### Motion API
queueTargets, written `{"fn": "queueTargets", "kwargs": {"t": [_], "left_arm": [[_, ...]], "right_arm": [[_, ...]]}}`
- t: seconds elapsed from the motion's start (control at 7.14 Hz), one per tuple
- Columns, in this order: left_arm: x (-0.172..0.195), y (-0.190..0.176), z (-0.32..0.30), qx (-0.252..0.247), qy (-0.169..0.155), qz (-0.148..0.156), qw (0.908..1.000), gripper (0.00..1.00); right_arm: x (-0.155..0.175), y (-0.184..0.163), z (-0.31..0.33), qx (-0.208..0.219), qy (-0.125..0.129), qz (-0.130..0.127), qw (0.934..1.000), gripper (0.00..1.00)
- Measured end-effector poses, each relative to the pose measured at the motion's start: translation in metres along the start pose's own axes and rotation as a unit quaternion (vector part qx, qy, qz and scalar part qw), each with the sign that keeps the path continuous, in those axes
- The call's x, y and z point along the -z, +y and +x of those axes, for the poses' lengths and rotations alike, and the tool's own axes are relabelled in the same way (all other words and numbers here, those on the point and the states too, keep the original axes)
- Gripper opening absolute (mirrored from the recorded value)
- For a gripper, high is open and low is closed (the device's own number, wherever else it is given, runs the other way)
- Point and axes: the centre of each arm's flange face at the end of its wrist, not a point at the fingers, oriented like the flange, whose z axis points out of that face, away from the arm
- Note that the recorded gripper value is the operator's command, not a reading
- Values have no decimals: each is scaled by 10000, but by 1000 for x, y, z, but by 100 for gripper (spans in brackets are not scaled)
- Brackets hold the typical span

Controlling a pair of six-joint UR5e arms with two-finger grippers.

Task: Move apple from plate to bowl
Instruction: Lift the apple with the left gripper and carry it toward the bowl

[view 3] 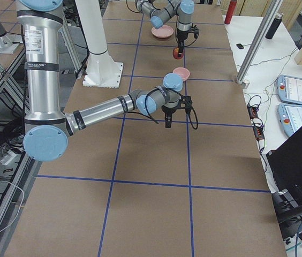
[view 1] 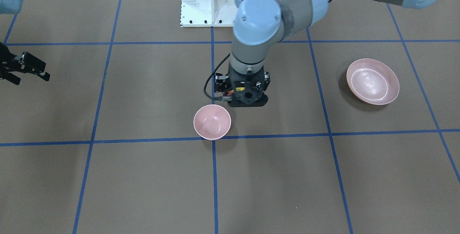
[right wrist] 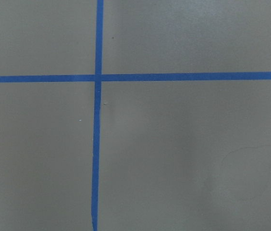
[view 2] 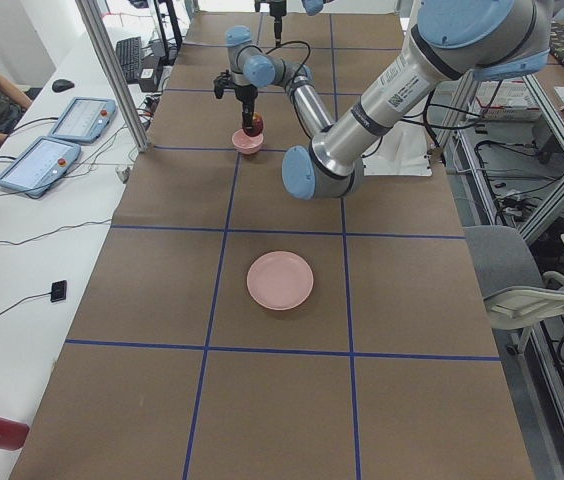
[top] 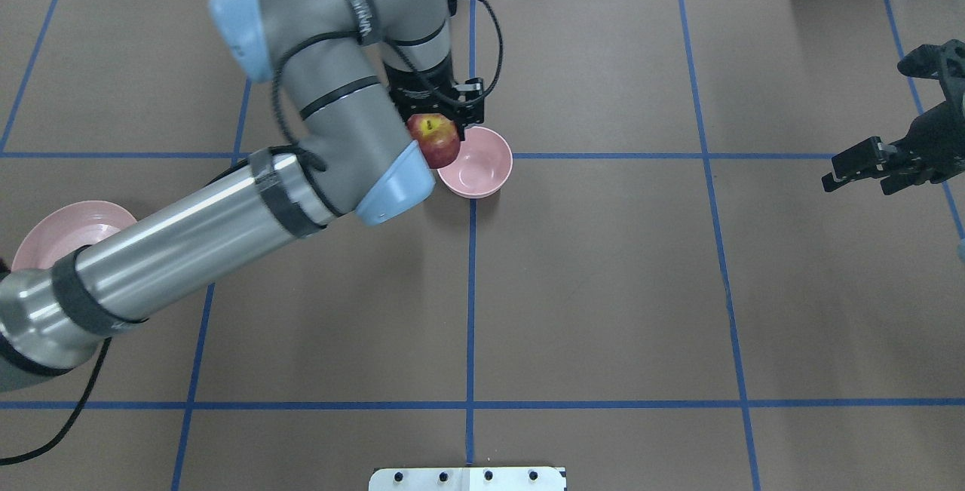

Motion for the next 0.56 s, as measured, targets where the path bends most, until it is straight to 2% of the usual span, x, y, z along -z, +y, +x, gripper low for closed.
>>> {"fn": "queueTargets", "kwargs": {"t": [0.28, 0.56], "left_arm": [[-34, -24, 39, 68, -135, 77, 9999, 0], [-61, -26, 48, 31, -168, 170, 9997, 0]], "right_arm": [[0, 0, 0, 8, -2, 1, 10000, 100], [0, 0, -1, 14, -5, 4, 10000, 100]]}}
